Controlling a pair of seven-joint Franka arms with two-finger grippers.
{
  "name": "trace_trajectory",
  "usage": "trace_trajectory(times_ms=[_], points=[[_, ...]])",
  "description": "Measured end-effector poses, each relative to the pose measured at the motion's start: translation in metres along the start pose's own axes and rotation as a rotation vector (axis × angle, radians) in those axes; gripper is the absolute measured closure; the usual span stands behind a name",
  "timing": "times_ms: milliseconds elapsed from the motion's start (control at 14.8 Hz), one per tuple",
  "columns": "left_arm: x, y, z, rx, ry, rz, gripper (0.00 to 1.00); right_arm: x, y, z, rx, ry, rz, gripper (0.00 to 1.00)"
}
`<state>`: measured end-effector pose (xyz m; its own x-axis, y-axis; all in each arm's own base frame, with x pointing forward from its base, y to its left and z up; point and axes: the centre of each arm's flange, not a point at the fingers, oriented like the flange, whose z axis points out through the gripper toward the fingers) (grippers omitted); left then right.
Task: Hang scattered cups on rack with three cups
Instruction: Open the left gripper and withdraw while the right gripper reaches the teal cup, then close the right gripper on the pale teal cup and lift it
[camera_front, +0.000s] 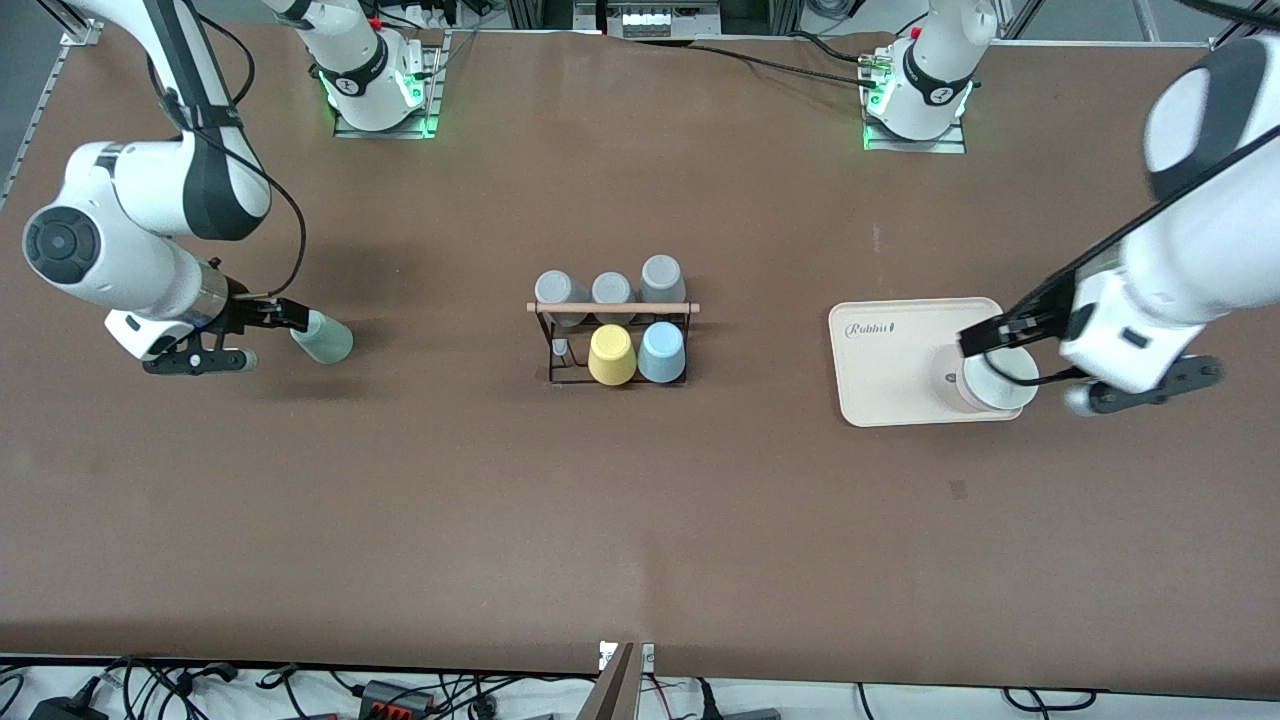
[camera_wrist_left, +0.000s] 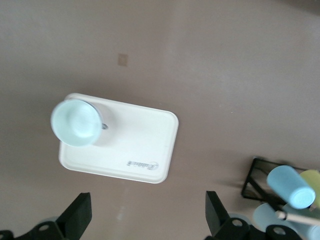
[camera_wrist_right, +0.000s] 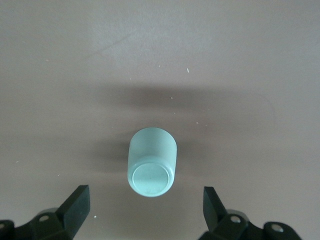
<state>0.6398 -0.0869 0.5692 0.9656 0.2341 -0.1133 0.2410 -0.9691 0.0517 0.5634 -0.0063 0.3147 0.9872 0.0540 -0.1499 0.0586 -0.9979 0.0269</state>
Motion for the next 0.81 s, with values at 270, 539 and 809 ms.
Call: trace_trajectory(times_ms=[270,539,809], points=[[-0.022,-0.044,-0.031,0.008,0.03,0.13,0.0,0.009,-0.001,0.039,0.001,-0.016,-0.002,0.0],[-0.047,-0.072,-0.048,0.024,0.067,0.252,0.0,0.002,-0.003,0.074,0.002,0.017,-0.004,0.0],[-0.075,-0.078,-0.051,0.045,0.128,0.286,0.0,-0.011,-0.005,0.093,0.005,-0.007,-0.004,0.0]])
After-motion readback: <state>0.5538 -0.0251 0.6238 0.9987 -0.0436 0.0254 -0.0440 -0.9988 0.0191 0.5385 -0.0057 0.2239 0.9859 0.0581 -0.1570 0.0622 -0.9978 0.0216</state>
